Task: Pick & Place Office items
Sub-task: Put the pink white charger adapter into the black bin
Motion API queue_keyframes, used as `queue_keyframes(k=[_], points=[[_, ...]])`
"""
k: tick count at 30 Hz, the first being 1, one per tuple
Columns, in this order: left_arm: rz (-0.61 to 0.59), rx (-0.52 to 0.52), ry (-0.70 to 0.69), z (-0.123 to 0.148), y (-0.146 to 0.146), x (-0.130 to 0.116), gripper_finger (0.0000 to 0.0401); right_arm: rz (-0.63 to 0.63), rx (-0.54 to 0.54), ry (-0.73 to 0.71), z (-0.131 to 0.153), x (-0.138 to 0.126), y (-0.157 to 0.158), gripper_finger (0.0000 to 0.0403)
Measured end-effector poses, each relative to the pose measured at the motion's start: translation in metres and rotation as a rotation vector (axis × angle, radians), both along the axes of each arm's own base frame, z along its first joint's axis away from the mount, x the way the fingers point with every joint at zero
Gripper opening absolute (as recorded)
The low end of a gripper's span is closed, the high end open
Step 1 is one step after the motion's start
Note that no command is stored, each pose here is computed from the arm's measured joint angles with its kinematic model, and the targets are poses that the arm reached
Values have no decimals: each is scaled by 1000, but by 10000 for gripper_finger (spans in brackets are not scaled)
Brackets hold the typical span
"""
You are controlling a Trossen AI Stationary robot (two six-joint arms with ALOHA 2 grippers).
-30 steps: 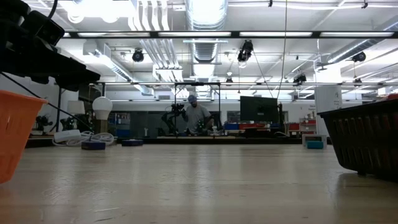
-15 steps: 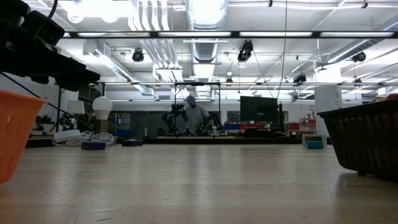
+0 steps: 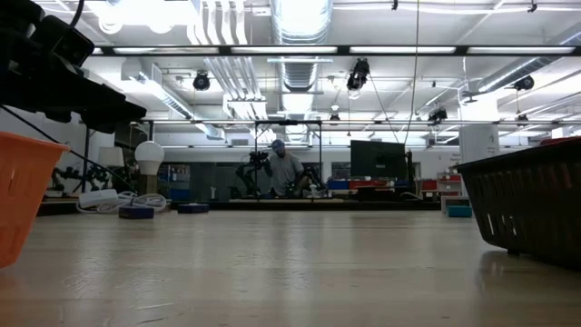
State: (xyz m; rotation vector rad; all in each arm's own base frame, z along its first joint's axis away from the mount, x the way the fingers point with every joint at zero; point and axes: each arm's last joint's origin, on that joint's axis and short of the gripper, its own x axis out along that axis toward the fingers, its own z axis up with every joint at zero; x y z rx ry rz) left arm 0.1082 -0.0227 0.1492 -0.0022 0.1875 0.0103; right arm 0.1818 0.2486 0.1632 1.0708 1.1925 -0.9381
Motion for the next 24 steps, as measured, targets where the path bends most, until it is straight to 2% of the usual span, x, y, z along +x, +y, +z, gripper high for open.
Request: queue_keyframes(k=[5,13,24], points=[[0,0,0,0,0,0,252,3,9,-29,7,2,2,217],[0,0,0,0,0,0,252,11,-58,-140,10,7,1,217],[0,0,0,0,0,0,252,-4,-57,-153,8,21,-9,217]])
